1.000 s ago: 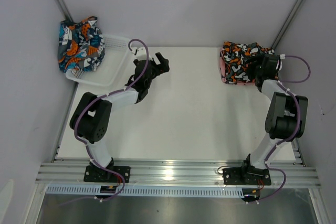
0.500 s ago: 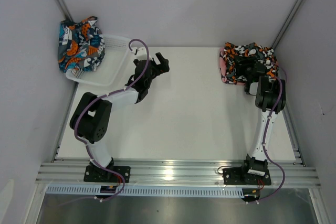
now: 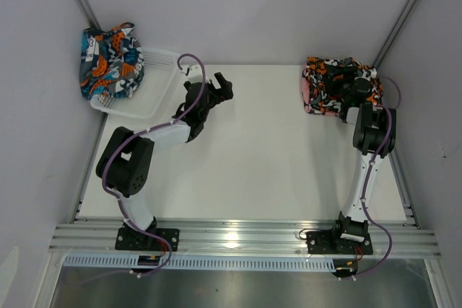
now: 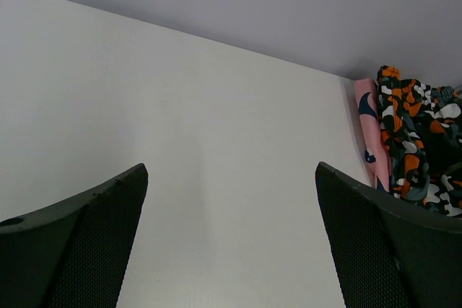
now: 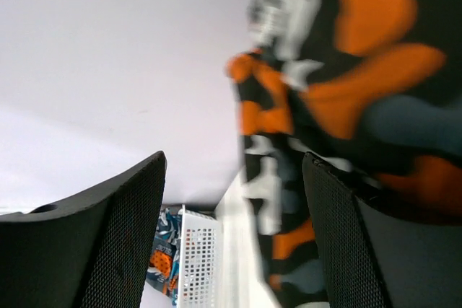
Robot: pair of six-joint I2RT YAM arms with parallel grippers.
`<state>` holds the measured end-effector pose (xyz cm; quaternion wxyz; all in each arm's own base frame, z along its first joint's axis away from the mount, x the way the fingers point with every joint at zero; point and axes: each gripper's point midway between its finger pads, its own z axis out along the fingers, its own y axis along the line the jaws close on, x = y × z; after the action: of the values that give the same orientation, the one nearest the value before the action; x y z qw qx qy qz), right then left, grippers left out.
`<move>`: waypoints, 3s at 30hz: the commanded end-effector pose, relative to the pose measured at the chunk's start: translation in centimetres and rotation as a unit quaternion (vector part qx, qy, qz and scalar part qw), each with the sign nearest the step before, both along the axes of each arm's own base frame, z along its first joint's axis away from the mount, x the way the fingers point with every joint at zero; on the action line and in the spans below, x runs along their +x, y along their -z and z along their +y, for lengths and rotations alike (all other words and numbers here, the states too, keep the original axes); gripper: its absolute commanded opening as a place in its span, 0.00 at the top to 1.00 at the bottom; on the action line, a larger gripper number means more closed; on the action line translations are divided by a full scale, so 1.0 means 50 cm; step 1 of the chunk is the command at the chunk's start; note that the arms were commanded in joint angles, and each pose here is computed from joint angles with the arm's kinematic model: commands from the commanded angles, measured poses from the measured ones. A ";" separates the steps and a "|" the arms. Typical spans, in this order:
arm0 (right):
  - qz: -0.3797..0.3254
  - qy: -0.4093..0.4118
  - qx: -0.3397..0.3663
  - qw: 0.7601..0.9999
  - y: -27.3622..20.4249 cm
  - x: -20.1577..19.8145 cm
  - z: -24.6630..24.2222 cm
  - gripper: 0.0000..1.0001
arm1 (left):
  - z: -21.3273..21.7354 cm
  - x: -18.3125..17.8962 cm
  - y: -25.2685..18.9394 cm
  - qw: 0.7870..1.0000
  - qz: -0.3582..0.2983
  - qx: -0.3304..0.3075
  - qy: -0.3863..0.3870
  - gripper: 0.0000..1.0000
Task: Fold and stack the shorts
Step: Neatly place the folded shorts to the corner, then grab the shorts from the pile
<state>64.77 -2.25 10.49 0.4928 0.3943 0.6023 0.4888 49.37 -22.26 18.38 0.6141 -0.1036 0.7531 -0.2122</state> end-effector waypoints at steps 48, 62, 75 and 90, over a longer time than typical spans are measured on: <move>-0.123 -0.040 -0.292 0.948 -0.430 -0.229 0.080 0.01 | 0.134 -0.073 -0.221 0.991 -0.064 0.041 -0.114 0.01; -0.075 -0.065 -0.355 0.930 -0.326 -0.517 0.197 0.01 | 0.462 -0.054 -0.187 0.938 0.052 0.032 -0.340 0.01; -0.071 -0.121 -0.363 0.921 -0.280 -0.620 0.264 0.00 | 0.752 0.100 -0.081 0.871 0.126 0.125 -0.458 0.01; -0.096 -0.187 -0.391 0.896 -0.217 -0.669 0.392 0.00 | 0.827 0.280 0.058 0.847 0.162 0.235 -0.449 0.01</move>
<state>30.48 17.54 21.38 0.5404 0.0039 0.7648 0.3508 62.80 17.62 12.11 0.4896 -0.3204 0.7634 0.2736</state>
